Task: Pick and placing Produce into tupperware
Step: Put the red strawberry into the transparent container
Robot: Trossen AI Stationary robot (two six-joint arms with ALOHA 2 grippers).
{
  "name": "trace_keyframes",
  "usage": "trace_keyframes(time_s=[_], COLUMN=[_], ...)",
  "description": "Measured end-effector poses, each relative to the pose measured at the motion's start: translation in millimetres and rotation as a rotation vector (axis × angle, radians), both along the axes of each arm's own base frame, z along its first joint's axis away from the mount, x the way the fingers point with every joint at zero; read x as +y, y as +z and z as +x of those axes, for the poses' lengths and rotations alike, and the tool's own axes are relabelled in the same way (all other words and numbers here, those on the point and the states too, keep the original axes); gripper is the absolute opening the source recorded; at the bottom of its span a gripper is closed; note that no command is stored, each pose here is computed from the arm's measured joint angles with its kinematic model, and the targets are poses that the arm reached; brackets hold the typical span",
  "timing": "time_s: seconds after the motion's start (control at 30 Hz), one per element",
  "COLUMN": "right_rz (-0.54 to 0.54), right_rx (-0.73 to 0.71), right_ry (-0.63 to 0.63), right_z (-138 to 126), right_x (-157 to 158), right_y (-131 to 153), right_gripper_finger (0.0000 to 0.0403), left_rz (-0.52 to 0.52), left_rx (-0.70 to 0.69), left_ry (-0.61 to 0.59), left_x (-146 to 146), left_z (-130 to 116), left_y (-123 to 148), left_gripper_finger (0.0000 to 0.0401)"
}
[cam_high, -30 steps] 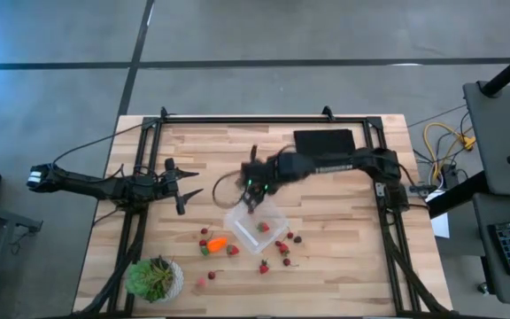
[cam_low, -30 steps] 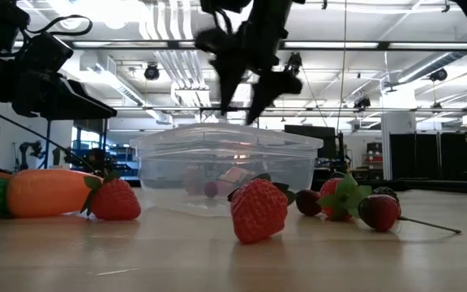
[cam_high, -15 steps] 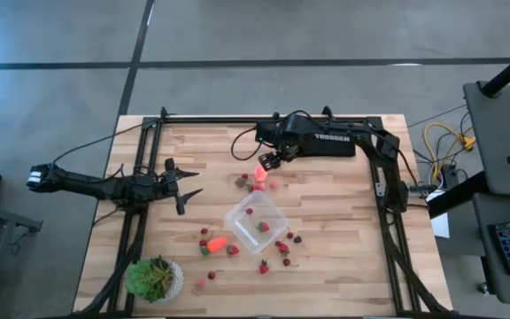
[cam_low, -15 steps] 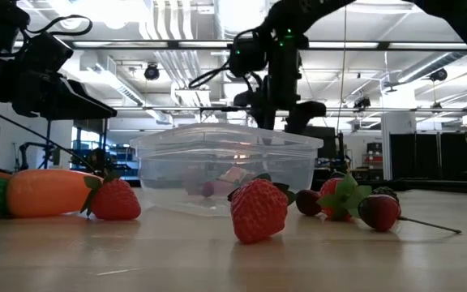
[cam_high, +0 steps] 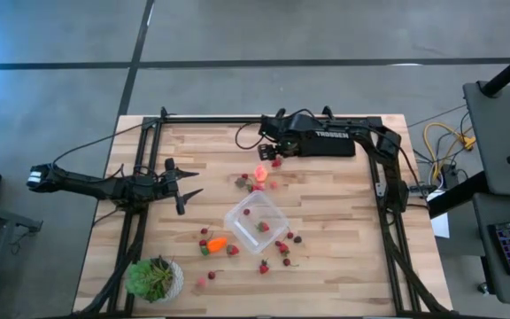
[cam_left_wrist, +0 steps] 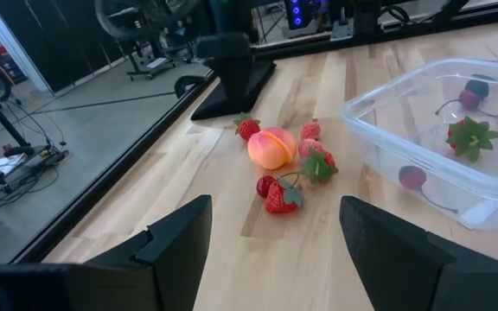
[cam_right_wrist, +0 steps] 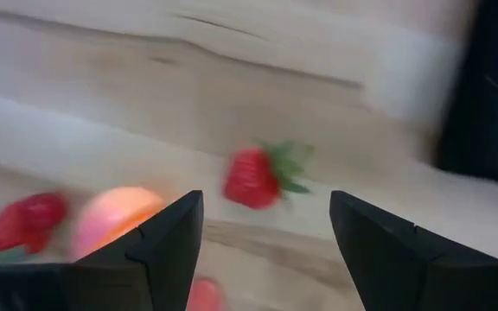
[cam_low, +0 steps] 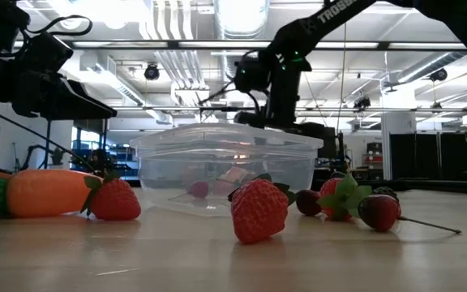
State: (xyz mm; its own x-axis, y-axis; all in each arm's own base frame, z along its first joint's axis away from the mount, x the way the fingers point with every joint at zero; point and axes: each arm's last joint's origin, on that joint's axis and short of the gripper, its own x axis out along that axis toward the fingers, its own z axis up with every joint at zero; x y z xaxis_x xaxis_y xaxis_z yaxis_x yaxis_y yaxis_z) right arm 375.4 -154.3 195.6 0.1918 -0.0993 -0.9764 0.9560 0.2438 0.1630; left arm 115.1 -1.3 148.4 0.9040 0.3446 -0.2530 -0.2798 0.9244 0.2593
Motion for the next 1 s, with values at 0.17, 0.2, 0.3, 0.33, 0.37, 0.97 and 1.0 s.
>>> trace_keyframes(time_s=[0.17,0.2,0.3,0.33,0.37,0.97,1.0], right_rz=[0.021,0.021,0.002,-0.001,-0.001,0.030,0.029], right_rx=[0.020,0.007,-0.056,-0.066,-0.072,-0.014,-0.014], right_ry=[-0.066,-0.086,-0.129,-0.141,-0.151,-0.134,-0.134], right_z=[-3.6,-2.9,1.3,1.6,1.4,7.6,7.5], right_x=[2.4,1.8,-3.0,-4.6,-5.6,-9.9,-9.9], right_y=[-7.4,-8.7,-8.6,-8.7,-9.6,-38.3,-38.1], right_gripper_finger=[0.0244,0.0244,0.0244,0.0244,0.0244,0.0241,0.0240], left_rz=[0.000,0.000,0.000,0.000,0.000,0.000,0.000], left_rx=[0.000,-0.001,0.000,-0.002,-0.002,0.000,0.000], left_ry=[0.000,0.000,0.000,0.000,0.000,0.000,0.000], left_x=[0.0,0.0,0.0,0.0,0.0,0.0,0.0], left_z=[0.0,0.0,0.0,0.0,0.0,0.1,0.0], left_y=[0.1,0.1,0.0,0.2,0.1,0.0,0.0], left_gripper_finger=[0.0242,0.0242,0.0242,0.0242,0.0242,0.0242,0.0242])
